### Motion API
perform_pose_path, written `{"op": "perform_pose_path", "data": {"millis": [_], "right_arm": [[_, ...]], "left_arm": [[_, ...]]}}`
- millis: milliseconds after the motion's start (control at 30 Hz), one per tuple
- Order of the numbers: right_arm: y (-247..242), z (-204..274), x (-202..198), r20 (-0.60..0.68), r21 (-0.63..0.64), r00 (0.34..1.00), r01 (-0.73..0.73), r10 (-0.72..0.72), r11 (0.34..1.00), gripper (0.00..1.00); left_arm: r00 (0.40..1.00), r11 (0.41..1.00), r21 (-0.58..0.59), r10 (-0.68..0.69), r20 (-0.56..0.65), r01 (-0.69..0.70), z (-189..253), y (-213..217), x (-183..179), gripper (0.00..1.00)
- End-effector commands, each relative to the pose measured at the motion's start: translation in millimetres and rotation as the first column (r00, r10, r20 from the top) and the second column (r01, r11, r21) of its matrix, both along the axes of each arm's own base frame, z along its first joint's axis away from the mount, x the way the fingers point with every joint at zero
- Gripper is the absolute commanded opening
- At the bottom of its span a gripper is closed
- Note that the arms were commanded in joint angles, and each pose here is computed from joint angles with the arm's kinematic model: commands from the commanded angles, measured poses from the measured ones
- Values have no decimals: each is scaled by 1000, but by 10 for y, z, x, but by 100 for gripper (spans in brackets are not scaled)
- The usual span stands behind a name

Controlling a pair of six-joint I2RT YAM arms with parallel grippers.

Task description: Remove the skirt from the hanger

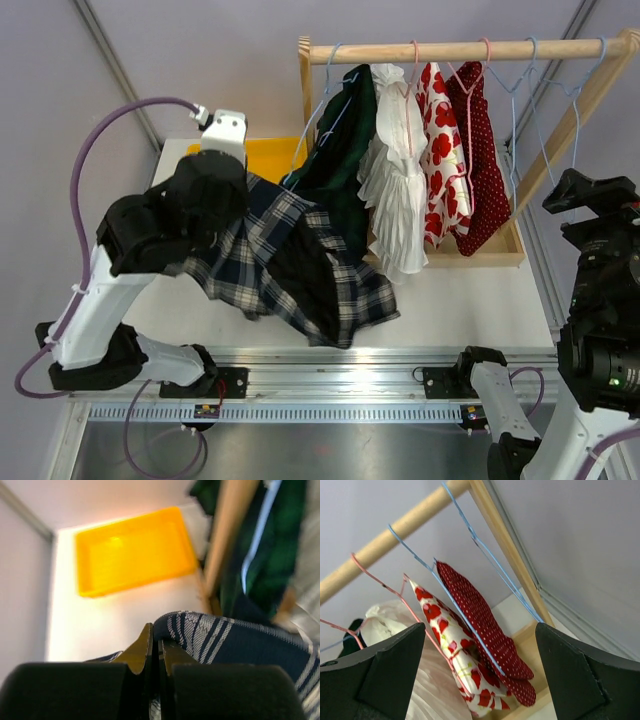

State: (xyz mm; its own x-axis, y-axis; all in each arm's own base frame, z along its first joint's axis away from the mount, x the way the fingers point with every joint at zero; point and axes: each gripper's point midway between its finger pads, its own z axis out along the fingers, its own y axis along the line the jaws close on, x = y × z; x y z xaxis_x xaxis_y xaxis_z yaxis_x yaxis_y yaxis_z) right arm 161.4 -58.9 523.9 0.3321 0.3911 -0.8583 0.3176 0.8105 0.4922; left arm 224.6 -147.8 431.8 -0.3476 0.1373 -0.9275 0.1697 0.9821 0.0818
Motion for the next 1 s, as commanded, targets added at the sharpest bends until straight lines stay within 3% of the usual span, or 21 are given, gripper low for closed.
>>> {"op": "perform_pose_path", "data": {"millis": [0,100,333,433,500,567,600,633,700,800,900,967], "right_arm": [[92,-246,181,-67,45,996,-63,66,997,99],[174,-305,217,-71,68,991,-108,113,992,99],[208,-393,301,-94,71,986,-131,137,989,99],[223,-430,344,-115,54,983,-139,145,989,99],[235,-452,368,-128,45,980,-145,149,988,99],[248,-443,378,-127,34,980,-152,155,988,99],[269,-462,411,-138,33,976,-162,166,986,100],[281,-455,422,-138,32,976,-169,171,985,99],[287,-470,448,-148,25,974,-171,173,985,99],[321,-500,487,-164,14,969,-186,186,982,99],[313,-506,474,-161,6,971,-180,179,984,100],[306,-502,457,-156,7,972,-177,176,984,100]], "left_arm": [[992,998,56,29,123,-36,431,46,443,0],[970,992,2,126,210,-130,800,219,732,0],[829,949,-172,315,462,-265,1589,667,1463,0],[732,939,-218,343,588,-265,1858,754,1698,0],[635,936,-269,352,688,-227,2182,845,1793,0],[615,936,-269,353,705,-228,2152,825,2175,1],[546,924,-318,381,746,-211,2465,986,2077,2],[579,928,-299,372,725,-221,2233,915,2430,2],[518,904,-370,427,741,-217,2250,1050,2497,3],[543,904,-365,426,723,-222,1917,1017,2782,3],[638,903,-312,431,638,-297,1236,971,3187,2],[717,898,-282,440,541,-338,513,942,3434,4]]}}
